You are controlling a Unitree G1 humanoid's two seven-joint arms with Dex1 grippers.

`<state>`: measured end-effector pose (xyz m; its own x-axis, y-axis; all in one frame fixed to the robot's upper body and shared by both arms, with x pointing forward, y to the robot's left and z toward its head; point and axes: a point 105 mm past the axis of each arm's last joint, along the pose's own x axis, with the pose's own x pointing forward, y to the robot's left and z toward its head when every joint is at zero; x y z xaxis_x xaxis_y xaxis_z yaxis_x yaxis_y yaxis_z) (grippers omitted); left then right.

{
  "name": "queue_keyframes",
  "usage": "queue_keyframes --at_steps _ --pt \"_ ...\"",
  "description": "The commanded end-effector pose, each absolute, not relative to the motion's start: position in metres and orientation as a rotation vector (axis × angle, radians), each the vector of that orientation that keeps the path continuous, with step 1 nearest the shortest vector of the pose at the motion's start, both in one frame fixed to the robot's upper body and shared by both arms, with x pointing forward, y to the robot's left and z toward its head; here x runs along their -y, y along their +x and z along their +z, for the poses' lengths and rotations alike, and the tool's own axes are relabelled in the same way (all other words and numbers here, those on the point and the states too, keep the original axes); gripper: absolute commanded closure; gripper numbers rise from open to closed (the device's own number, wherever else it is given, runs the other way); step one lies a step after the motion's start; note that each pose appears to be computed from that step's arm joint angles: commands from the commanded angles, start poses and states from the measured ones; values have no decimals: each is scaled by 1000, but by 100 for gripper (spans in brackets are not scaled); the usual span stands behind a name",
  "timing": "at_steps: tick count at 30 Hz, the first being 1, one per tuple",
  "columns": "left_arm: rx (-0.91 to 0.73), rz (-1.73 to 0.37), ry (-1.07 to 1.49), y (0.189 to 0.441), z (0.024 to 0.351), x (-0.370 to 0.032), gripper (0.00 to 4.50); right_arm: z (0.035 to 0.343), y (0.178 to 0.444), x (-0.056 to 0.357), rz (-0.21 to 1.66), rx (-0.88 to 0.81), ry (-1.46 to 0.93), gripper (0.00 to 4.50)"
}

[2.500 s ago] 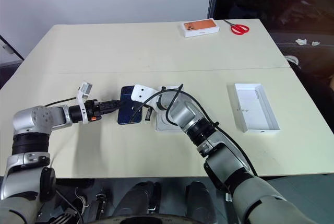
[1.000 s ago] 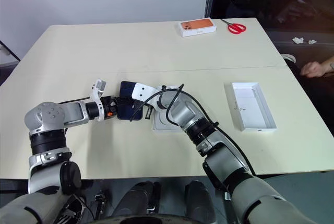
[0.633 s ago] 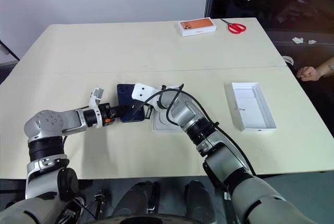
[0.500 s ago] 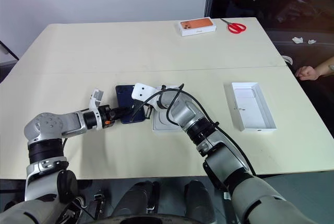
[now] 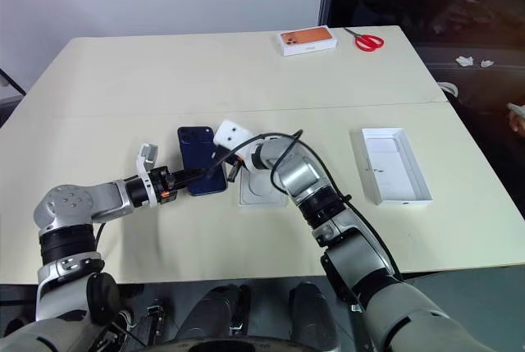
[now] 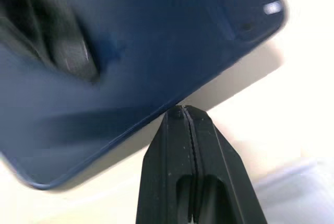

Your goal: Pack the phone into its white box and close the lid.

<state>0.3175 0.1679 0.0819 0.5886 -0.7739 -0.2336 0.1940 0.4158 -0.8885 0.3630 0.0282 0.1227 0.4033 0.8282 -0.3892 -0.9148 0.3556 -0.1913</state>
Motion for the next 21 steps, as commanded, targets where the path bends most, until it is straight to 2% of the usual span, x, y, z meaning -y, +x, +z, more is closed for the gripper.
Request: queue_keyframes --at_steps 1,6,7,9,15,21 --pt "-714 -652 -996 314 75 -175 447 163 351 -39 1223 -136 -251 450" --pt "-685 -652 -997 312 79 -183 447 187 342 -27 1271 -128 -98 450" --pt "-677 -655 -990 312 80 -184 450 188 341 -23 1277 -131 -89 424" --pt "-668 -672 -989 311 84 -184 450 189 340 -17 1275 -135 -91 364" --pt "-627 -780 -962 299 106 -184 450 163 336 24 1246 -185 -301 68" --pt "-633 -795 -957 296 107 -184 450 156 346 71 1168 -224 -334 68"
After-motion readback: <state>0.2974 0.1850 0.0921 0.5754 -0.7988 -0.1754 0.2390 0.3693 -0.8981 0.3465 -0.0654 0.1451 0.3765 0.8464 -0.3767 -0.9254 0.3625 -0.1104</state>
